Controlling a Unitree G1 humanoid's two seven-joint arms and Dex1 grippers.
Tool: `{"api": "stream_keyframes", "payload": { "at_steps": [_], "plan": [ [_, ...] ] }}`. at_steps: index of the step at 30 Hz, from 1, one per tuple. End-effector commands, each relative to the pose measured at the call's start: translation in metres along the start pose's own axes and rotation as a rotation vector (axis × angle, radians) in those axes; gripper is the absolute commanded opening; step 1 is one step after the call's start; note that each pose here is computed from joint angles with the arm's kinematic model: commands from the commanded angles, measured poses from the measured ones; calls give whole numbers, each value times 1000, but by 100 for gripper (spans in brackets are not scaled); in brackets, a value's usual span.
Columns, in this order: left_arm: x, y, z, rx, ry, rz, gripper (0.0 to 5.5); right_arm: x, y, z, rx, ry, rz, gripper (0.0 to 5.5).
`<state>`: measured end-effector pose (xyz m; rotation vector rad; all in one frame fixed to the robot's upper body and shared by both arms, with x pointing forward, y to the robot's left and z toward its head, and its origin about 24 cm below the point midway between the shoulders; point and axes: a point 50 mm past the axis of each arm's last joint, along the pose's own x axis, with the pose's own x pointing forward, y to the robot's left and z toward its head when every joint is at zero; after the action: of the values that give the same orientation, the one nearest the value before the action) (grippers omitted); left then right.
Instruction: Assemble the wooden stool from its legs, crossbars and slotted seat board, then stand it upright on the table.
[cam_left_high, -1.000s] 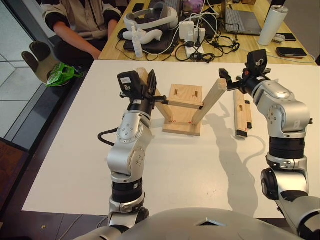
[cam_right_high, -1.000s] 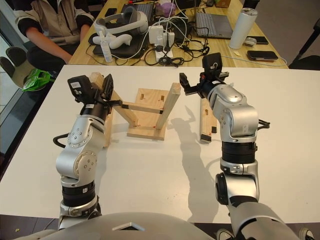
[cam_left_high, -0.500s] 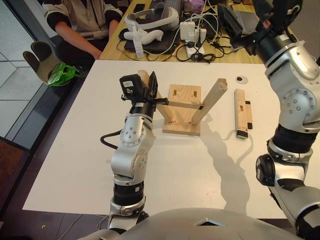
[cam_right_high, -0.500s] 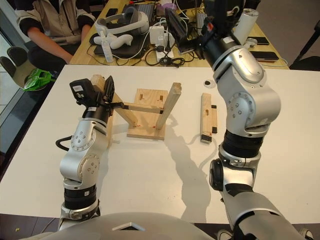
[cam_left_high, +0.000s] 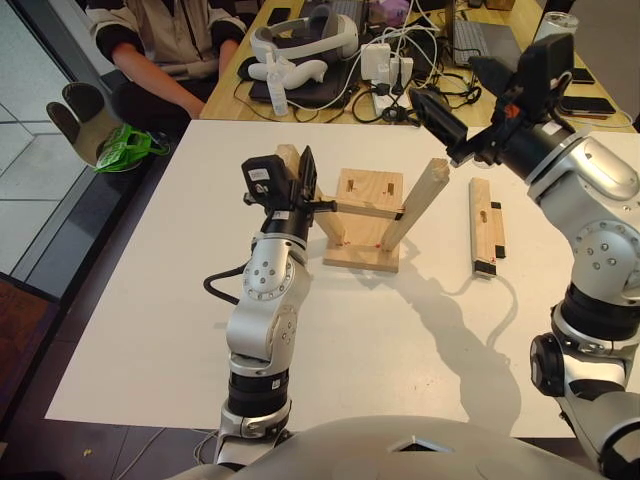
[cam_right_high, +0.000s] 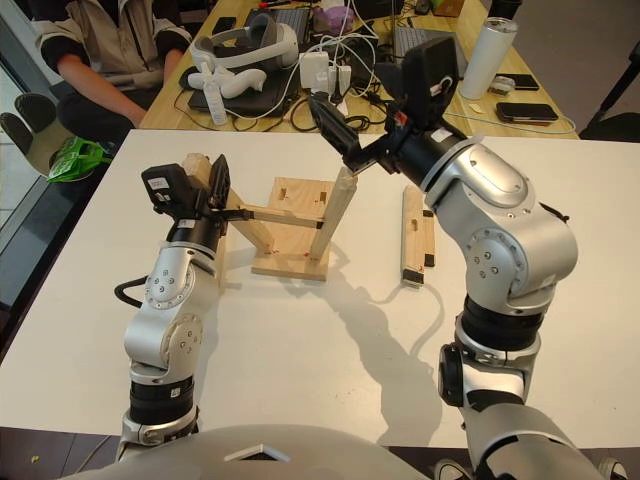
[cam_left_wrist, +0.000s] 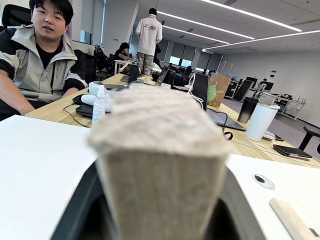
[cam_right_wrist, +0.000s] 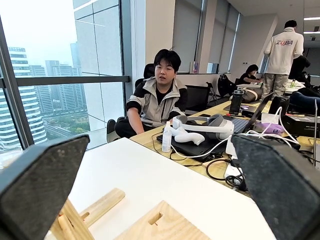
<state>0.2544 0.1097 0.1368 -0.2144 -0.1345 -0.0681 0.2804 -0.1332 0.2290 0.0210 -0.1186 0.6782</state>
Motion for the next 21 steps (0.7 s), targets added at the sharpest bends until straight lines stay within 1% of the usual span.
{"api": "stream_keyframes", "payload": {
  "at_steps": [1,5,13,21],
  "plan": [
    [-4,-8,5,12,-45,-13,101,0,5,-10,17,49,14,540],
    [-4,-13,5,24,-50,-32,101,1,3,-15,17,82,11,540],
    [0,-5,-20,-88,122,28,101,6,6,-26,14,126,15,540],
    [0,-9,-24,-86,165,0,101,9,7,-28,9,132,15,540]
  ]
}}
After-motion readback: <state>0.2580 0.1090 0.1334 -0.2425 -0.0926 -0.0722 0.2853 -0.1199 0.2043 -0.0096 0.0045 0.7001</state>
